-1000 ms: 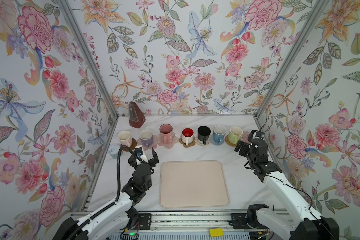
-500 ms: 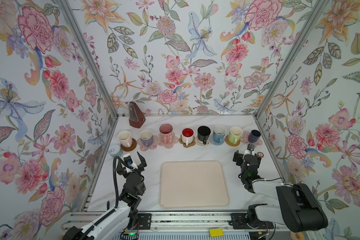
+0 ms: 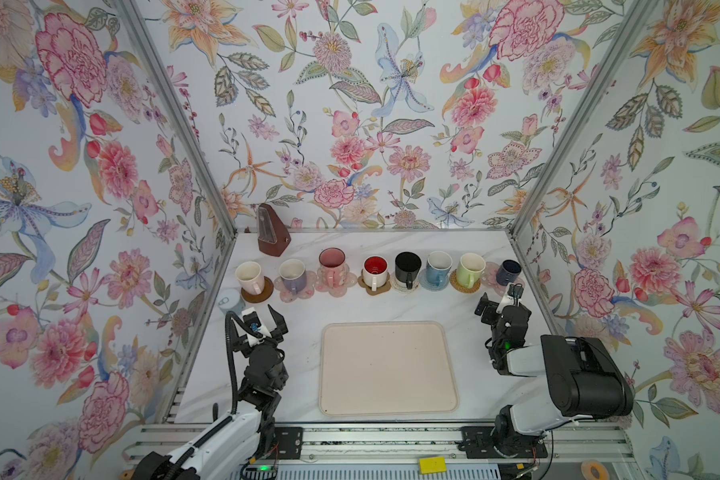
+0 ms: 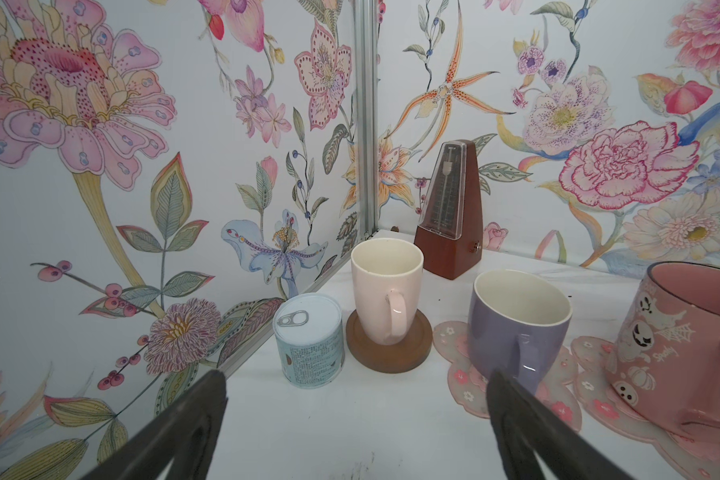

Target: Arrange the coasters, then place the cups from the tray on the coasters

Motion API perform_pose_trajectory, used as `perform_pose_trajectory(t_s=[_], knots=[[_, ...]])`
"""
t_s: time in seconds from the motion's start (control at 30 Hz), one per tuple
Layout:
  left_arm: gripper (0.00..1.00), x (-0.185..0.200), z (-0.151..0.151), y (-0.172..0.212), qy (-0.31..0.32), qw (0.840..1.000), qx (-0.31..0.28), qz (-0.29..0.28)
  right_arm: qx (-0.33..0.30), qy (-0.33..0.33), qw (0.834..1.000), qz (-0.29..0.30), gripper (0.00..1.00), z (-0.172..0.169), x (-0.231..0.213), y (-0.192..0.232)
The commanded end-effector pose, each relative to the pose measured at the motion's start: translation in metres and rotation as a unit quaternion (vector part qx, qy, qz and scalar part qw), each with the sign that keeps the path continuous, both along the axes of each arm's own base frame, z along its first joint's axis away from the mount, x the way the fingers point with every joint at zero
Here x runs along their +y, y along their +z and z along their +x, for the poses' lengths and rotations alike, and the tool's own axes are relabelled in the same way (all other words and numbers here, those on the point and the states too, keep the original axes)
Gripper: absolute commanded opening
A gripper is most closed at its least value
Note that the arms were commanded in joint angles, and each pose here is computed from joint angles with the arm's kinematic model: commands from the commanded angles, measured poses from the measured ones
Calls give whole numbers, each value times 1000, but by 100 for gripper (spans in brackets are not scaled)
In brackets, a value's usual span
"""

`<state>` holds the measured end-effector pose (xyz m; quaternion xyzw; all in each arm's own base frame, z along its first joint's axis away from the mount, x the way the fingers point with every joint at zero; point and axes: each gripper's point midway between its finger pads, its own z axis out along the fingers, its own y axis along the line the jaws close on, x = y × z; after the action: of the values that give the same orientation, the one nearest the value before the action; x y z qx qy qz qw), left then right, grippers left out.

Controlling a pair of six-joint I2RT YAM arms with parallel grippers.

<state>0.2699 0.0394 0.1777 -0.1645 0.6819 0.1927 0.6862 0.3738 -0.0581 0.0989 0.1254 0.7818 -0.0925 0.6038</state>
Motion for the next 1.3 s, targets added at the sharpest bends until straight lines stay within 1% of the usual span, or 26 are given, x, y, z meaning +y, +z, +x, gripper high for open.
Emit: perform_pose_trajectory(t_s=[0.0,0.17,0.2,0.33,0.37,0.43,0.47,0.5,0.53,0.6,0.67,0.73,0.8,1.27], knots=[[99,5,9,-8,-10,1000,2,-19,-22,6,1000,8,99,5,4,9],[99,15,24,-26,-9,999,18,-28,-23,7,1000,7,99,5,4,10],[99,17,27,-24,-5,1000,10,-25,-21,7,1000,7,99,5,4,9],[99,14,48,-19,-22,1000,-4,-12,-23,7,1000,7,99,5,4,9],[99,13,53,-20,-25,1000,2,-1,-22,7,1000,7,99,5,4,9],[99,10,68,-32,-42,999,21,3,-23,6,1000,7,99,5,4,10],[99,6,74,-33,-60,998,16,8,-23,7,1000,7,99,5,4,10],[99,-2,80,-37,-86,996,26,13,-22,8,1000,9,99,5,4,9],[99,-5,83,-51,-93,994,48,15,-21,10,1000,10,99,6,4,9],[99,-2,87,-49,-83,995,44,16,-20,11,1000,12,99,6,4,9],[99,-3,92,-56,-84,994,67,9,-20,12,1000,12,99,6,4,9],[99,-1,99,-56,-75,994,73,13,-21,12,1000,13,99,6,4,9],[99,2,99,-61,-76,993,85,2,-19,12,1000,12,99,6,4,8],[99,1,100,-59,-77,994,81,5,-19,13,1000,13,99,6,4,8]])
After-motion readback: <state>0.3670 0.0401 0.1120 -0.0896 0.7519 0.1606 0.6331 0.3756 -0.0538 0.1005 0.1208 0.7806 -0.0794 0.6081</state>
